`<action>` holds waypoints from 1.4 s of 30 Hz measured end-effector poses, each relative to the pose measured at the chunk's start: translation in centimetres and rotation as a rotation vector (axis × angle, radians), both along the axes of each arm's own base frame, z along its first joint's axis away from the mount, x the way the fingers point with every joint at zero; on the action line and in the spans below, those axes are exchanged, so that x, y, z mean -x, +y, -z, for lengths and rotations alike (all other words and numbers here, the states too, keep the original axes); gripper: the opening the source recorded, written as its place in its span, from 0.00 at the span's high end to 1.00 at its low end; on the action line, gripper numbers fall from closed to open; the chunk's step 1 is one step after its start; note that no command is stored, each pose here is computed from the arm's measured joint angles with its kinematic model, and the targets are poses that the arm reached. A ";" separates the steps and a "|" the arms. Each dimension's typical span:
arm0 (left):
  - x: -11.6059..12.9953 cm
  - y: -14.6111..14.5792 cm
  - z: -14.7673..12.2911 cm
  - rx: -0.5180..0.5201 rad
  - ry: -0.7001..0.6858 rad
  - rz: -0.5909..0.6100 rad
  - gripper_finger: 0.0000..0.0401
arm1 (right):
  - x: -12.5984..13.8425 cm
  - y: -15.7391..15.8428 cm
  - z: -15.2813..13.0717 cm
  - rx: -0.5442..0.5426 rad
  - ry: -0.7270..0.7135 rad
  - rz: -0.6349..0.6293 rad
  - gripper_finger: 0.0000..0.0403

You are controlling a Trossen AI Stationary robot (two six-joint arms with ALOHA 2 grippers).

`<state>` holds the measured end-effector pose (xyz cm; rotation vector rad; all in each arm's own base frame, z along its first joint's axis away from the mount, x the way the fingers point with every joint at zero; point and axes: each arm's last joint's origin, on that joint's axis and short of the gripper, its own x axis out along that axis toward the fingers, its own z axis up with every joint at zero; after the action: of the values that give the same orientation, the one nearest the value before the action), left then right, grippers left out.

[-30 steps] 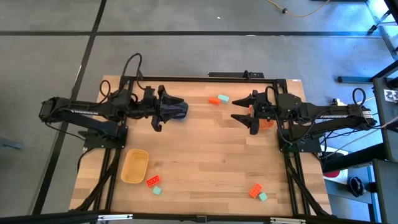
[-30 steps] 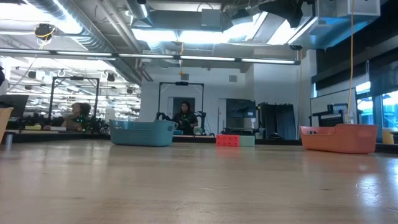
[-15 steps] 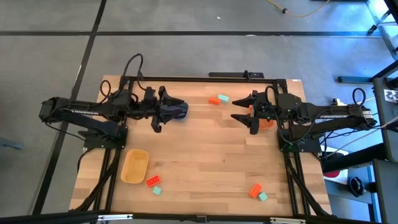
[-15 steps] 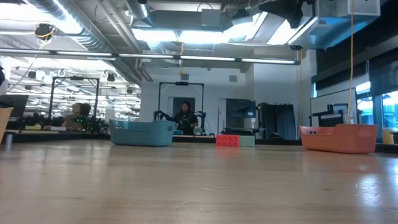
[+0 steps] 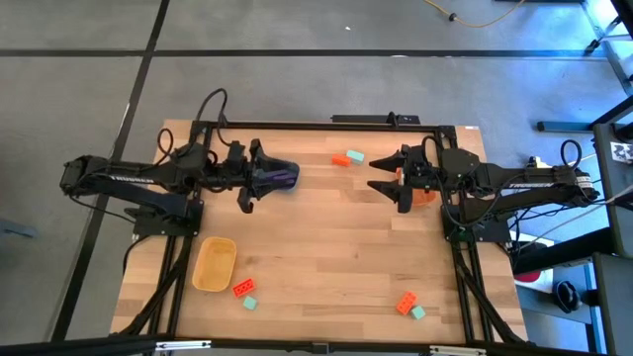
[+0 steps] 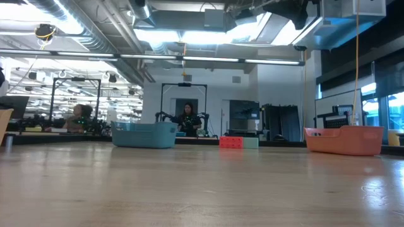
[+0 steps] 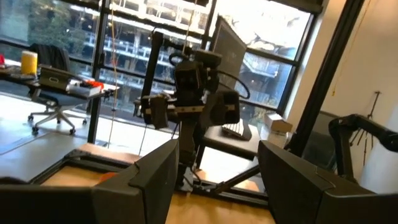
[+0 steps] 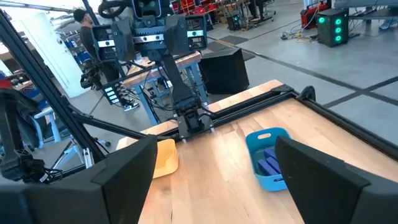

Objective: Sort & place blocks by color
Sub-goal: Put the right orange 8 stud game piece into the orange bin

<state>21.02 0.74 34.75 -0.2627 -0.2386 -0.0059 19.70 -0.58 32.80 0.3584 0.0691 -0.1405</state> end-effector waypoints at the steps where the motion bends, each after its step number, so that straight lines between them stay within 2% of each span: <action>1: 0.3 0.0 0.3 0.002 -0.002 -0.004 0.47 | 0.0 0.0 0.0 -0.007 -0.001 0.000 0.19; 6: 2.3 0.0 1.6 0.036 -0.084 -0.029 0.47 | 0.0 0.1 0.3 -0.081 0.021 -0.025 0.19; 10: 3.8 0.0 1.8 0.049 -0.128 -0.045 0.47 | 0.1 0.5 1.5 -0.271 0.138 -0.064 0.19; 13: 4.4 0.0 1.5 0.045 -0.153 -0.051 0.47 | 0.3 1.8 2.8 -0.463 0.350 -0.130 0.19; 18: 5.1 0.0 1.0 0.008 -0.183 -0.072 0.47 | 1.0 5.7 4.3 -0.739 0.798 -0.193 0.19; 22: 5.2 0.0 0.9 0.007 -0.188 -0.073 0.47 | 1.7 9.5 6.3 -1.003 1.083 -0.084 0.19; 26: 5.2 0.0 0.9 0.008 -0.189 -0.072 0.47 | 2.6 13.2 8.6 -1.179 1.273 0.155 0.19; 31: 5.2 0.0 1.0 0.008 -0.188 -0.070 0.47 | 3.1 17.0 11.0 -1.280 1.314 0.433 0.19; 36: 5.3 0.0 0.9 0.009 -0.191 -0.068 0.47 | 1.9 18.9 13.8 -1.255 1.330 0.499 0.19; 42: 5.6 0.0 0.8 0.031 -0.204 -0.059 0.47 | 0.4 20.4 16.9 -1.245 1.339 0.517 0.19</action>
<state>15.42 0.73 33.99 -0.2860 -0.4493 0.0294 19.33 19.79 15.87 1.4751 1.4408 -0.8482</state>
